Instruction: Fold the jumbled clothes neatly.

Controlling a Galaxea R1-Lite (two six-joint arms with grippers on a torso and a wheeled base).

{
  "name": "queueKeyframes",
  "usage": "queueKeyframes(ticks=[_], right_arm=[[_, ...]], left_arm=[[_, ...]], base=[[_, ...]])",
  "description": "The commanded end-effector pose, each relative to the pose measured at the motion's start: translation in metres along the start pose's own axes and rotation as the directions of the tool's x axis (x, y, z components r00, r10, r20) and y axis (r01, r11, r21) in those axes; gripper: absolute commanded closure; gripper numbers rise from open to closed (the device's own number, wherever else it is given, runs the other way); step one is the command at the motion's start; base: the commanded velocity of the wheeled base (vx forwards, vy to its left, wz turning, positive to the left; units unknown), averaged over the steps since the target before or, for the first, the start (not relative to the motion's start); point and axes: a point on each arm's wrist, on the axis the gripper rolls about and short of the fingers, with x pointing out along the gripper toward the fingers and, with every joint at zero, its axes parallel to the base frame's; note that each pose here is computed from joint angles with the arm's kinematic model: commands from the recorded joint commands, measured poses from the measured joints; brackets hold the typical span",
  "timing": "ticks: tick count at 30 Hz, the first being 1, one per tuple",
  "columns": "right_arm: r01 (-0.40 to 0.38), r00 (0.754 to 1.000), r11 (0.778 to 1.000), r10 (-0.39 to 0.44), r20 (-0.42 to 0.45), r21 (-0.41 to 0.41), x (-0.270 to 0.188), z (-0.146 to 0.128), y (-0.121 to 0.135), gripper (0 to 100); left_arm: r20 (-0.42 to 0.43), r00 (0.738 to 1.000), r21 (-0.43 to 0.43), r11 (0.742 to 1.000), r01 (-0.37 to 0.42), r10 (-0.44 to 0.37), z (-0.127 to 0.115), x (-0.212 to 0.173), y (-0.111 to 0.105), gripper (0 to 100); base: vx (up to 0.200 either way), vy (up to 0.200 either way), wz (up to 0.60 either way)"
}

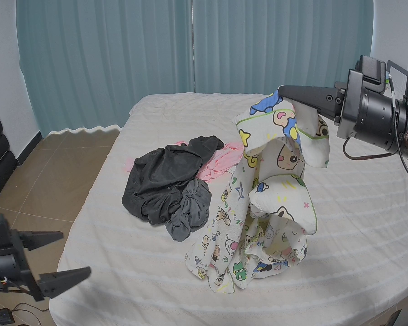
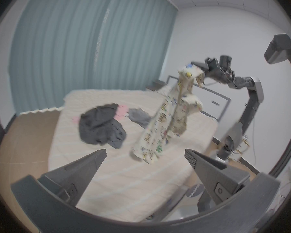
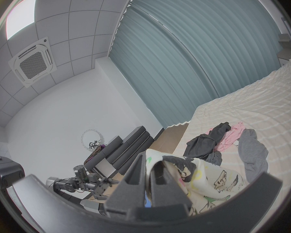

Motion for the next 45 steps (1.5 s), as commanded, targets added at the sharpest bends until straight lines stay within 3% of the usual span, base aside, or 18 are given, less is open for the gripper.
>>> queueKeyframes(ticks=[1,12,17,21,22,24,32,39,42,45], right_arm=[[-0.036,0.999,0.999,0.036,-0.009,-0.002,0.007,-0.001,0.009,100],[-0.067,0.998,0.998,0.067,-0.010,0.016,0.000,-0.002,0.018,100],[-0.072,0.997,0.997,0.073,-0.016,0.018,-0.013,-0.005,0.020,100],[-0.086,0.996,0.996,0.086,-0.023,0.019,-0.018,-0.007,0.022,100],[-0.115,0.992,0.993,0.116,-0.053,0.024,-0.024,-0.009,0.023,100],[-0.124,0.990,0.992,0.126,-0.064,0.026,-0.025,-0.010,0.024,100],[-0.220,0.966,0.975,0.223,-0.128,0.039,-0.023,-0.017,0.039,100],[-0.258,0.951,0.965,0.263,-0.163,0.051,-0.013,-0.024,0.047,100],[-0.269,0.946,0.961,0.275,-0.173,0.055,-0.004,-0.026,0.050,100],[-0.269,0.946,0.962,0.274,-0.174,0.055,-0.003,-0.026,0.050,100]], left_arm=[[-0.229,0.959,-0.024,0.986,0.164,-0.166,-0.003,0.081,-0.006,0],[-0.241,0.970,-0.023,0.999,0.031,-0.036,-0.011,0.138,0.007,0],[-0.286,0.958,0.116,0.993,-0.002,0.035,-0.019,0.157,0.041,0],[-0.271,0.962,0.123,0.991,0.046,-0.011,-0.018,0.165,0.055,0],[-0.235,0.966,0.087,0.987,0.135,-0.112,-0.016,0.170,0.066,0],[-0.231,0.963,0.078,0.984,0.163,-0.141,-0.017,0.172,0.068,0],[-0.208,0.930,0.045,0.947,0.319,-0.304,-0.028,0.192,0.074,0],[-0.207,0.919,0.058,0.934,0.353,-0.335,-0.041,0.204,0.079,0],[-0.206,0.924,0.138,0.926,0.353,-0.322,-0.054,0.211,0.089,0],[-0.203,0.921,0.143,0.920,0.364,-0.333,-0.059,0.209,0.090,0]], base=[[0.000,0.000,0.00],[0.000,0.000,0.00],[0.000,0.000,0.00],[0.000,0.000,0.00],[0.000,0.000,0.00],[0.000,0.000,0.00],[0.000,0.000,0.00],[0.000,0.000,0.00],[0.000,0.000,0.00],[0.000,0.000,0.00]])
